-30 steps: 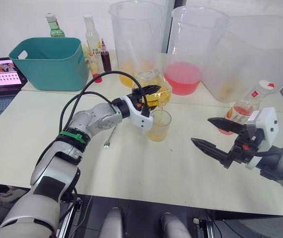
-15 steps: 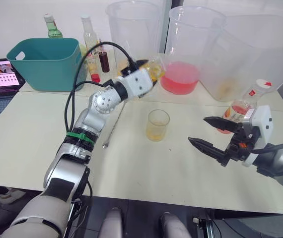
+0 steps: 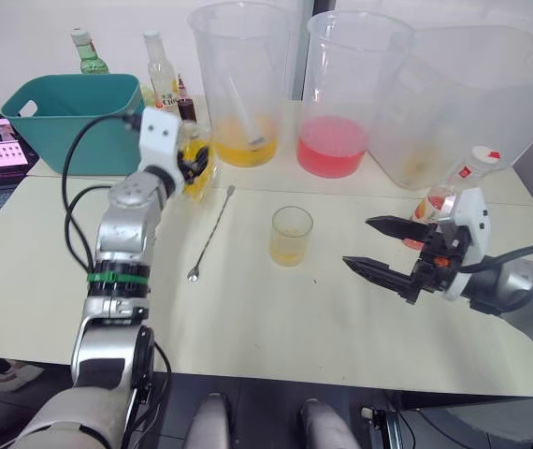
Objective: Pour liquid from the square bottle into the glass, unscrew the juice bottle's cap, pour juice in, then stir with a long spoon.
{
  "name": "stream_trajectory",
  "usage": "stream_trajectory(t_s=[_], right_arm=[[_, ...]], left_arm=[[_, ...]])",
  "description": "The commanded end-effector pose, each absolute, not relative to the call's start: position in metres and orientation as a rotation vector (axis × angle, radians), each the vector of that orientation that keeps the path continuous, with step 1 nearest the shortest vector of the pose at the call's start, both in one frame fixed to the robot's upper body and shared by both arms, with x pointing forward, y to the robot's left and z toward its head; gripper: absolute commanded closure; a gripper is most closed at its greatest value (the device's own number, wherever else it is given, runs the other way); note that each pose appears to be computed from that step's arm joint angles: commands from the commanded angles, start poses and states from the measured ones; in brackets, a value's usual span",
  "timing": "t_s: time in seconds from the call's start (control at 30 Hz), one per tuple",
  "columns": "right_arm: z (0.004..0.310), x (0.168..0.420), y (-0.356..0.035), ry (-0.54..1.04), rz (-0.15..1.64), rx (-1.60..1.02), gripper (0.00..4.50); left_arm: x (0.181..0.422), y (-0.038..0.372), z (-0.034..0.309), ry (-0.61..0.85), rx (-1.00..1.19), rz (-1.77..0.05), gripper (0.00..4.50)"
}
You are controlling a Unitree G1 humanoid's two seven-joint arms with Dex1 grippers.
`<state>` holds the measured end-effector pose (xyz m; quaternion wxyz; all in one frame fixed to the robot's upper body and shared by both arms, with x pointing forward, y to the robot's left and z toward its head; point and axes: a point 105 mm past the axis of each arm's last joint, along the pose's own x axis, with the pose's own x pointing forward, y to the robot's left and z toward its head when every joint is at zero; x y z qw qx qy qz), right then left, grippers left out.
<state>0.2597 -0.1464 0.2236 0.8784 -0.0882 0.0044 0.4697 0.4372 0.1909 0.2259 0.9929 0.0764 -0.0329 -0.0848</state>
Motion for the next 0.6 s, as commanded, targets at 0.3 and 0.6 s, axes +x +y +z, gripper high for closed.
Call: stream_trajectory(t_s=[0.3, 0.6], right_arm=[[0.237, 0.264, -0.135, -0.036, 1.043, -0.208, 0.08], [0.237, 0.267, -0.134, -0.034, 1.055, -0.213, 0.08]], left_arm=[[0.411, 0.211, 0.246, -0.168, 0.073, -0.090, 1.70], [0.409, 0.219, 0.225, -0.109, 0.019, -0.064, 1.70]])
